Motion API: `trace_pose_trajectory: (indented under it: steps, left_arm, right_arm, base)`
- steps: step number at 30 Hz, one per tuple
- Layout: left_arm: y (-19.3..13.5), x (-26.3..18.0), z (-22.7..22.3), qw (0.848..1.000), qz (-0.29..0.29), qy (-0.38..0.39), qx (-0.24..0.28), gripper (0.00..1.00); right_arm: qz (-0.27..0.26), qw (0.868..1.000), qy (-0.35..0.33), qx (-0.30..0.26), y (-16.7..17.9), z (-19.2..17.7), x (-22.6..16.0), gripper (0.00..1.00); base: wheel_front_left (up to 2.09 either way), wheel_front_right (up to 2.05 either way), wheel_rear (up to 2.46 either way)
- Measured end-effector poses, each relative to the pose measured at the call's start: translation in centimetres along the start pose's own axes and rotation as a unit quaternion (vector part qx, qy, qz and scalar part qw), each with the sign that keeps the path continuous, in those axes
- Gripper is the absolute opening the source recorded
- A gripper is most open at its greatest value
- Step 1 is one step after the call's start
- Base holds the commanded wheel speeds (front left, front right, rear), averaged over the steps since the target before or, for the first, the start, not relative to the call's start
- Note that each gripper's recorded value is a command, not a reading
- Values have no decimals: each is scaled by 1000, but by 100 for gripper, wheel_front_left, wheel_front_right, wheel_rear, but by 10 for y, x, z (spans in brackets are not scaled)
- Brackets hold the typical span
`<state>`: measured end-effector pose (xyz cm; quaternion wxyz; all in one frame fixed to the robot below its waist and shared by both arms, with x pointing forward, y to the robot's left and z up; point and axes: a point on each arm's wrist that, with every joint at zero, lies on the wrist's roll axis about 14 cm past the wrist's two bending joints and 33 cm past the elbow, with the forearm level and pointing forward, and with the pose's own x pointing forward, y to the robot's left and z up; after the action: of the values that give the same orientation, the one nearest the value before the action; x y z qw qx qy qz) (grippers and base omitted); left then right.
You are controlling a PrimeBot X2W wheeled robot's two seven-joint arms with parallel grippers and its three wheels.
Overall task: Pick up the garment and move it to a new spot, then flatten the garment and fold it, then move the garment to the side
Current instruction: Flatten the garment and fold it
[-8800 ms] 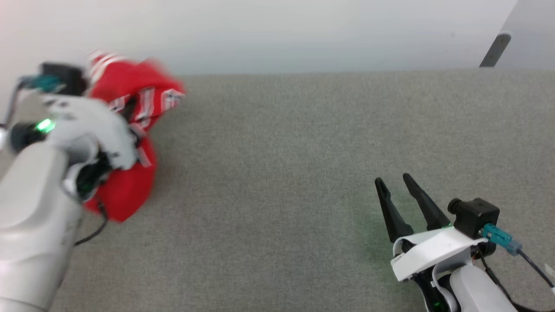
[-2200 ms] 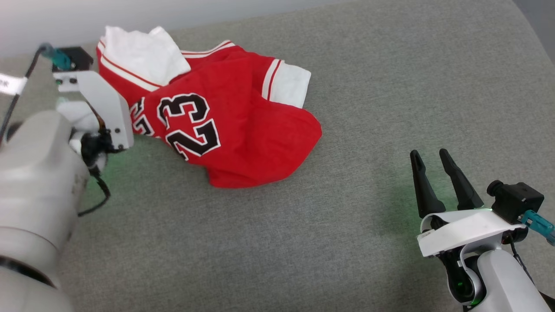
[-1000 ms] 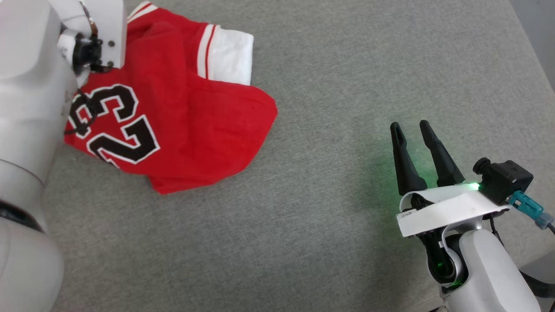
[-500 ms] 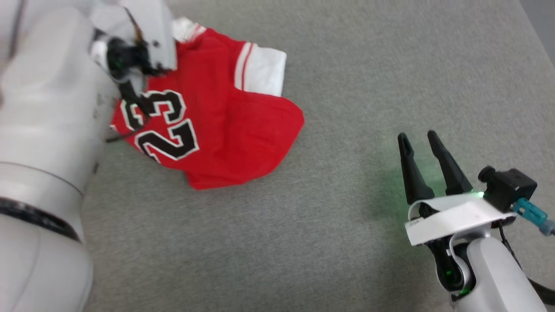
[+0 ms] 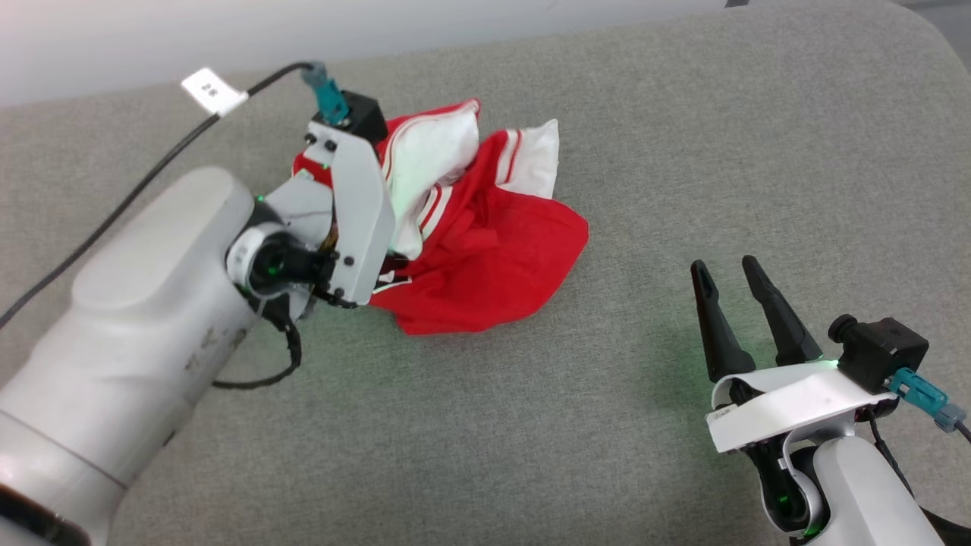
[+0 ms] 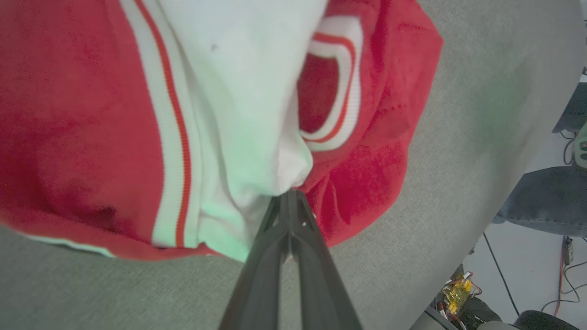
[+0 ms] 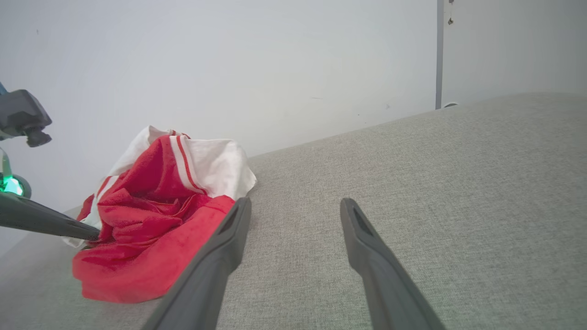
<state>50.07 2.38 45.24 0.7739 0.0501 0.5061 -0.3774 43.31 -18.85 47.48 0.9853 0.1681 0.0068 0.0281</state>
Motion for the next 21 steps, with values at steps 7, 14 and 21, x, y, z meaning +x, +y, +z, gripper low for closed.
trace_pose_trajectory:
  steps: [7,14,21]
  left_arm:
    - [4,10,-2,1000,15,-26,-2,36]
    - [1,-8,19,997,30,-65,27,100]
    - [-4,-21,43,992,46,-90,70,100]
  right_arm:
    - [-7,1000,0,2,-5,0,-1,100]
    - [-9,1000,-6,3,-6,5,-3,100]
    - [-8,1000,-4,6,-4,2,-2,100]
  base:
    - [0,0,0]
    - [0,0,0]
    - [0,0,0]
